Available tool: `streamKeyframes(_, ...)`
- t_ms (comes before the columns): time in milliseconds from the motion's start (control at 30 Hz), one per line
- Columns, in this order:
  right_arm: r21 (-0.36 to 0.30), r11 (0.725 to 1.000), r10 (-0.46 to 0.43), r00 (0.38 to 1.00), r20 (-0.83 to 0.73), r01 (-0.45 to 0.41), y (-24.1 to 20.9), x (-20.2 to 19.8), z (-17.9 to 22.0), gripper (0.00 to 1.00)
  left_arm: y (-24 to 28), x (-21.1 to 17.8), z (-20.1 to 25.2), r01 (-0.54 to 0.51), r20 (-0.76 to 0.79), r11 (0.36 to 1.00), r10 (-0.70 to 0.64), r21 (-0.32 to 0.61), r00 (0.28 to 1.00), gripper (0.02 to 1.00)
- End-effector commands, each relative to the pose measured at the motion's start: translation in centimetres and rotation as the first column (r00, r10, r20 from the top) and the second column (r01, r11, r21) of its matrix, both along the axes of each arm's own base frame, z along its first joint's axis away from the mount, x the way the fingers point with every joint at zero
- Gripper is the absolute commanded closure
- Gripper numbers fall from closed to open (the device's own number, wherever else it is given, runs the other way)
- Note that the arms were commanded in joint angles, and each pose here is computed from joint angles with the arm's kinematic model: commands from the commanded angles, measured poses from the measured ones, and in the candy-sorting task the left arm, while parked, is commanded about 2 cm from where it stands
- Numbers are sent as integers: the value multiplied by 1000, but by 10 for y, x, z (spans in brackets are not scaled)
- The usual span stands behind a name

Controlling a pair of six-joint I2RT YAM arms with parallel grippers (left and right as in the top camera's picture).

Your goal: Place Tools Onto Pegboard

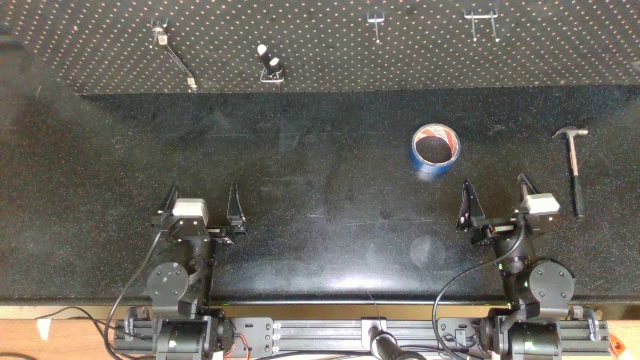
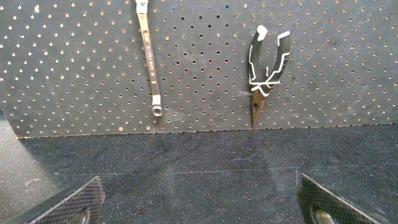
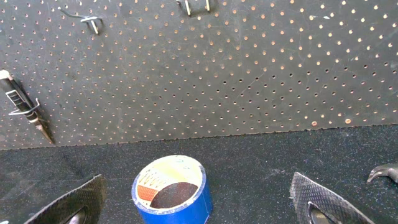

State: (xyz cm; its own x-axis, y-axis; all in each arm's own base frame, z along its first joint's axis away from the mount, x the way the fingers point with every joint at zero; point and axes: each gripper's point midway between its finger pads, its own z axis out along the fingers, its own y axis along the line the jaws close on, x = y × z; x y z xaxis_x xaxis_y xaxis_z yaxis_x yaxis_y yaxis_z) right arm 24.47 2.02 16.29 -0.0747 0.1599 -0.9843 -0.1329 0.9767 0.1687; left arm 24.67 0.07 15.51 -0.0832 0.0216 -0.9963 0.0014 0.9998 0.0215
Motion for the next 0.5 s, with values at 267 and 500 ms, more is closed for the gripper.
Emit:
streamKeyframes(267, 7, 1000, -5, 1000, -3, 5, 0, 0, -2, 29, -2, -1, 0, 14, 4, 1000, -14, 8, 1000, 23)
streamKeyframes(500, -25, 999, -34, 999, 1, 34, -6, 1, -2, 29, -2, -1, 0, 14, 3, 1000, -14, 8, 1000, 23)
